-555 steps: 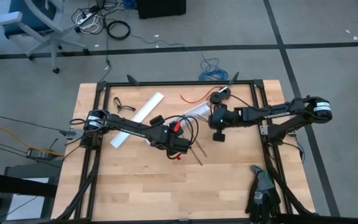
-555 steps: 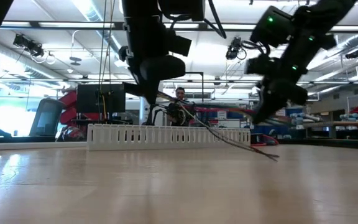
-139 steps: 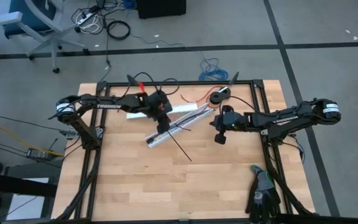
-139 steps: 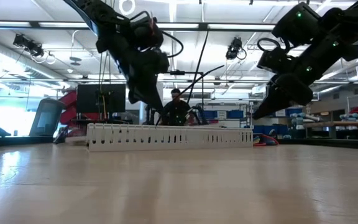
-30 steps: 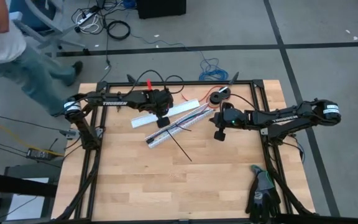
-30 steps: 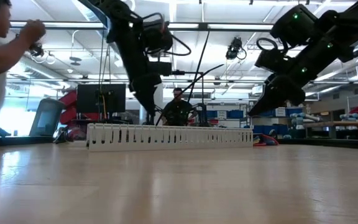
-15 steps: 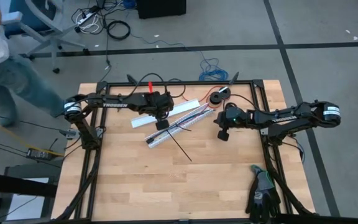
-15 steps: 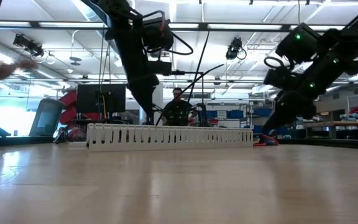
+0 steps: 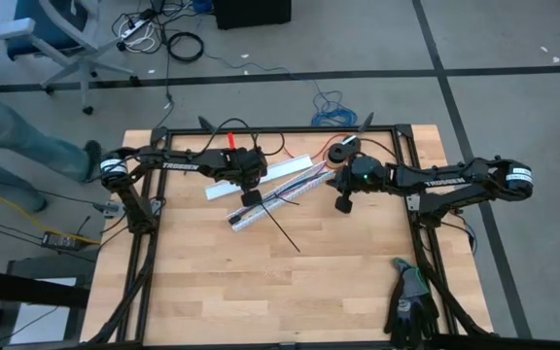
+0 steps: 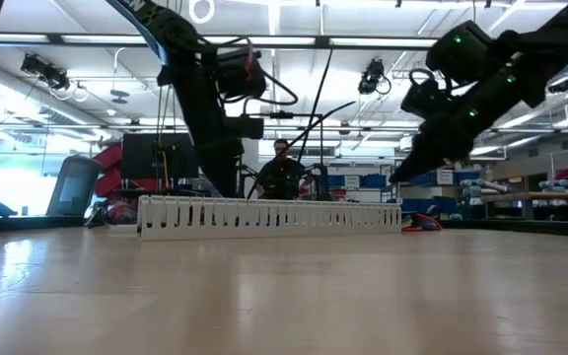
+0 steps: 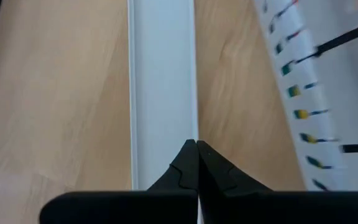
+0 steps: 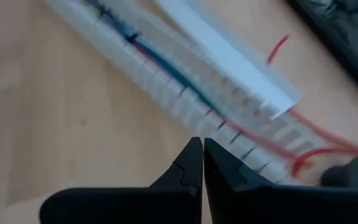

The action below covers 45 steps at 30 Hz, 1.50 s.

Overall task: Ziptie cables
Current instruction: Close the white cable duct

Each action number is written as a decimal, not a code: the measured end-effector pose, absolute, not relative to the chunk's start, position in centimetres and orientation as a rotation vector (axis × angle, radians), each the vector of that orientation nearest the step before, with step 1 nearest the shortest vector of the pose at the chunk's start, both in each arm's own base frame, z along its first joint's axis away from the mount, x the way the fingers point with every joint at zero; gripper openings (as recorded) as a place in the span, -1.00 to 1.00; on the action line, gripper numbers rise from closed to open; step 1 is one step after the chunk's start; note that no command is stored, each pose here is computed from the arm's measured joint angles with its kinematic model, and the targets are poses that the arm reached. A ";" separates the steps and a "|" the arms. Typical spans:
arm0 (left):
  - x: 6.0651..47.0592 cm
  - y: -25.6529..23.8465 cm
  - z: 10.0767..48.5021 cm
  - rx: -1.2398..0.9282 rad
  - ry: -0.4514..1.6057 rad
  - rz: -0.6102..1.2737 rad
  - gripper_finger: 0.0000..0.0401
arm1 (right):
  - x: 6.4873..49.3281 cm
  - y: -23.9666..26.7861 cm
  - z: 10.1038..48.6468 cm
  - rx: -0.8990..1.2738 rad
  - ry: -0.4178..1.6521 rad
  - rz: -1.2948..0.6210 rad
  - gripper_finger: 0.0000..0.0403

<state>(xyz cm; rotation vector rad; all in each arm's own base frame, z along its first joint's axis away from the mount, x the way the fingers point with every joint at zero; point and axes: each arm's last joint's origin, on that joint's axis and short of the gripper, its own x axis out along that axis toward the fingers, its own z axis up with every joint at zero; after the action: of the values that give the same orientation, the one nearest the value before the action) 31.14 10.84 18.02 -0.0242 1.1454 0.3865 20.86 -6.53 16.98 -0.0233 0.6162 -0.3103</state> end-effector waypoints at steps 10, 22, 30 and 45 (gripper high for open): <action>30.7 11.6 16.9 -0.058 1.083 0.363 -1.00 | 22.1 -12.5 19.3 0.007 0.634 -0.355 -1.00; 30.1 13.5 17.0 -0.039 1.069 0.313 -1.00 | 27.1 -20.6 17.9 0.179 0.982 -0.161 -1.00; 29.7 14.7 17.0 -0.042 1.058 0.326 -1.00 | 27.5 -18.9 16.6 0.258 1.110 -0.034 -1.00; 29.8 13.6 16.9 -0.125 1.027 0.043 -1.00 | 30.5 -14.4 17.0 0.266 1.033 0.139 -1.00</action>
<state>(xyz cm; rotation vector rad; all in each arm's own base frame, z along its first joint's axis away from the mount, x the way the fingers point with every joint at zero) 29.76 13.56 16.91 -0.1247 1.0271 0.0428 30.54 -14.44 16.99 0.2663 1.0327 0.1387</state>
